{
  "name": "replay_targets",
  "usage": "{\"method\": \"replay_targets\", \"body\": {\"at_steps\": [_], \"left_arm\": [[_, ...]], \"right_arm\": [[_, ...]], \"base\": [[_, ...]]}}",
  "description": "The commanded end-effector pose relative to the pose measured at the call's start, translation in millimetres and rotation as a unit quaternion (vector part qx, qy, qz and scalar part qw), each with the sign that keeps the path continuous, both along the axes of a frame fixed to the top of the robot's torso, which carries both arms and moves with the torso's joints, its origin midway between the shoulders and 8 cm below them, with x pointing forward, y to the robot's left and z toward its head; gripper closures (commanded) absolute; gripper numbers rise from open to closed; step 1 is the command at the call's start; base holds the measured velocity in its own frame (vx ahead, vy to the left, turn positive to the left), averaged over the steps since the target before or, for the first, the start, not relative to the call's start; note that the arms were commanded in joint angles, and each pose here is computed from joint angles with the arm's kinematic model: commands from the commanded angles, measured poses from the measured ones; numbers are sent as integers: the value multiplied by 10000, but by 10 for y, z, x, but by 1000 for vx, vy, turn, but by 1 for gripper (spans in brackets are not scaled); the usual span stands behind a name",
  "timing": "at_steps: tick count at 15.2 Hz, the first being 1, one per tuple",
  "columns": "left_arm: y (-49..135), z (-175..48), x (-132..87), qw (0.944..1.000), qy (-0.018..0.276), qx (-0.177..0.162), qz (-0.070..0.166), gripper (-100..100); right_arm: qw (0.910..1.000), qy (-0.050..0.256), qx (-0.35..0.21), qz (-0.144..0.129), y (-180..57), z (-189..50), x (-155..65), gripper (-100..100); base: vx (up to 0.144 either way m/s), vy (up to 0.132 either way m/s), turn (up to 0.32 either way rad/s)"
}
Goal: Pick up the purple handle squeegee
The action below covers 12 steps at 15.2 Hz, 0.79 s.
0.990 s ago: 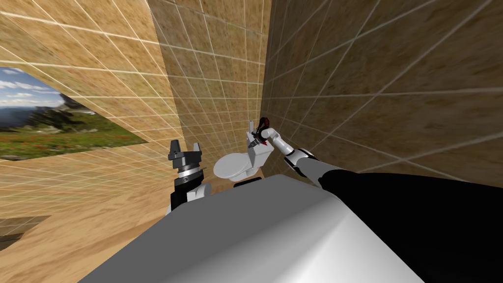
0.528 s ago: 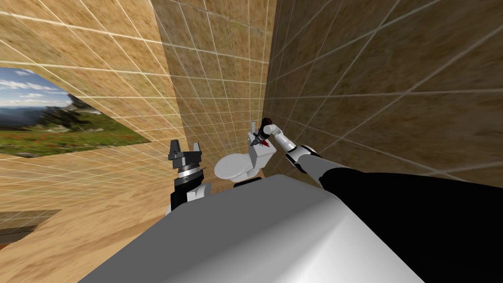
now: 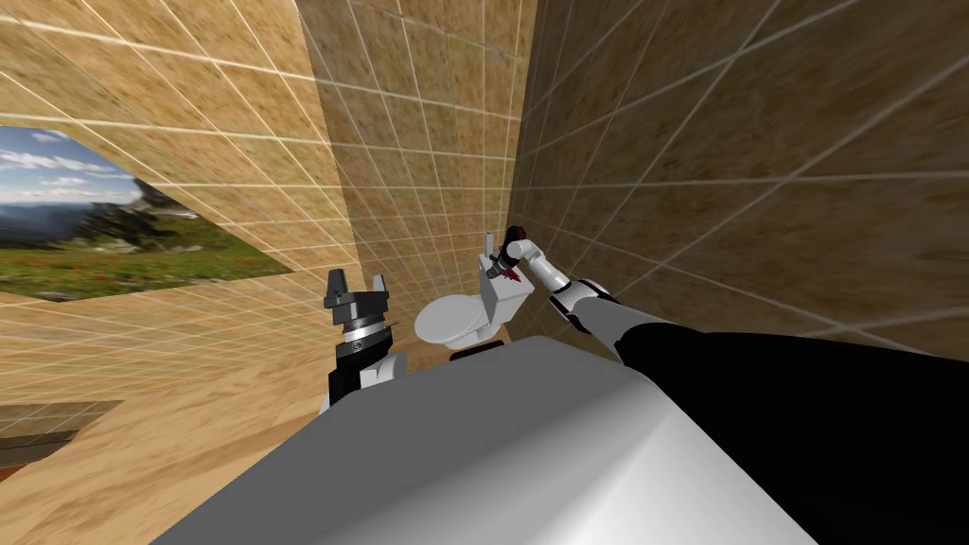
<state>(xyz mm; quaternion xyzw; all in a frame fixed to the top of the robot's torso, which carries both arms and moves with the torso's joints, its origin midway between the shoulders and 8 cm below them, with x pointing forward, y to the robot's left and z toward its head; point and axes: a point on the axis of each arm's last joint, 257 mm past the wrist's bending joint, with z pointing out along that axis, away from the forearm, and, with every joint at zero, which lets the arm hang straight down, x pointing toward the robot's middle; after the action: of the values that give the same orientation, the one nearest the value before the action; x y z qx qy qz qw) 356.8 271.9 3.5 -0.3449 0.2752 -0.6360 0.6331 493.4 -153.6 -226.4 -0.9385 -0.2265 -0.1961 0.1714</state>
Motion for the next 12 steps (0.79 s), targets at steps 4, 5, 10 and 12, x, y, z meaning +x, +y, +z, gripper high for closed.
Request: {"method": "replay_targets", "body": {"at_steps": [4, 5, 10, 12], "left_arm": [[0, 0, 0, 10000, 1, 1, 0, 0], [0, 0, 0, 10000, 1, 1, 0, 0], [0, 0, 0, 10000, 1, 1, 0, 0], [0, 0, 0, 10000, 0, 1, 0, 0]], "right_arm": [[9996, 59, -66, -282, -37, -115, -44, -100], [9994, 66, -71, -323, -39, -132, -52, -100], [9976, 122, -176, -653, -126, -231, -98, -100], [9962, 160, -291, -801, -238, -251, -107, -100]], "base": [[80, -41, 69], [114, -56, 64], [90, -47, 59], [15, -32, 84]]}}
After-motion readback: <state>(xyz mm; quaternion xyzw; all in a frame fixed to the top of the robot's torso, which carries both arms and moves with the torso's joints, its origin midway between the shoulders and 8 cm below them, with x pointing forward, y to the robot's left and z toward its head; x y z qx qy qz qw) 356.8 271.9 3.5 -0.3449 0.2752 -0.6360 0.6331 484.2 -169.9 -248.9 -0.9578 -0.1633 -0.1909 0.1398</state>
